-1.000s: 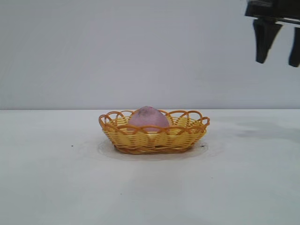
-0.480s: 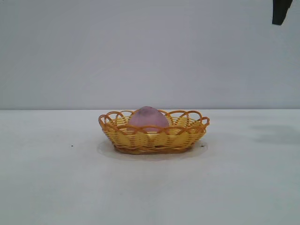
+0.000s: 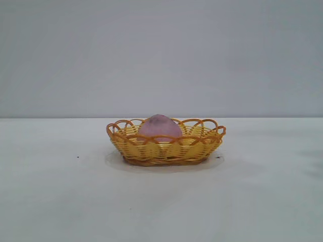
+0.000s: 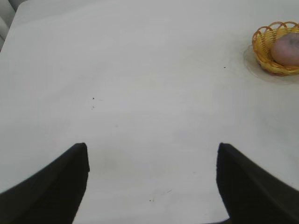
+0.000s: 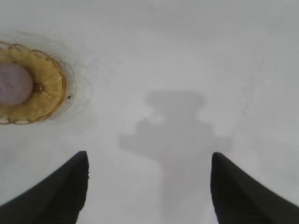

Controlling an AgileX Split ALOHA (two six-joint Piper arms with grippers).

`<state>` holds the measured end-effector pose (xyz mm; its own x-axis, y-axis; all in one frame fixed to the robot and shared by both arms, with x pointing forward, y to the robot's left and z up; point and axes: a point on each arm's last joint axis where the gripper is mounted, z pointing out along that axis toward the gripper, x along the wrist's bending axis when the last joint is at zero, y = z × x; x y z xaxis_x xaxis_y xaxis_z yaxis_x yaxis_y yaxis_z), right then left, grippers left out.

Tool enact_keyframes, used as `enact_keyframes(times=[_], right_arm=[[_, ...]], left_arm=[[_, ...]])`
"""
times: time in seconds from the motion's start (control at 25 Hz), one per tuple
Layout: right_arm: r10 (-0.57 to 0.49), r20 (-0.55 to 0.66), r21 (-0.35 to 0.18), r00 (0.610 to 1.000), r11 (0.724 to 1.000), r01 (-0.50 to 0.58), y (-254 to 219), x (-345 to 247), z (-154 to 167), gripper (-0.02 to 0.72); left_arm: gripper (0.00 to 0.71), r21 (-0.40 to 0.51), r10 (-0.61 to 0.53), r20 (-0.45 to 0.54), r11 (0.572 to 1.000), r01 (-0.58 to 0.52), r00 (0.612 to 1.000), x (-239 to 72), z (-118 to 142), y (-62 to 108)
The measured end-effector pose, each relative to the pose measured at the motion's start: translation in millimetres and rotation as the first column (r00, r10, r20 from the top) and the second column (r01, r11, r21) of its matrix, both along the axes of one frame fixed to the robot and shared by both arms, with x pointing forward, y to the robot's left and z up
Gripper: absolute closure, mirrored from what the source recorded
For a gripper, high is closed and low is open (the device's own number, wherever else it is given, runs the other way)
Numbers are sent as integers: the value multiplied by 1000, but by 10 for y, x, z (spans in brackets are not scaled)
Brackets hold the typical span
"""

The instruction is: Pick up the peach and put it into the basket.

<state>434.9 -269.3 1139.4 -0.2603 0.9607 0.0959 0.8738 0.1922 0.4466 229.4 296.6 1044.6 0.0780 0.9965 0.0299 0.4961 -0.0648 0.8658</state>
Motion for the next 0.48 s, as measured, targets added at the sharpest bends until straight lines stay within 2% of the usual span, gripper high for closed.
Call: enact_keyframes(times=[0.2,0.48], right_arm=[[-1,60,4,998,1000,1,-38,-544,-94,232],[-9,228,18,974,1000,5,-91,-1277,-311,232]], left_arm=[[176,0,0,0,1000,0,1000,0,0,0],[176,0,0,0,1000,0,1000,0,0,0]])
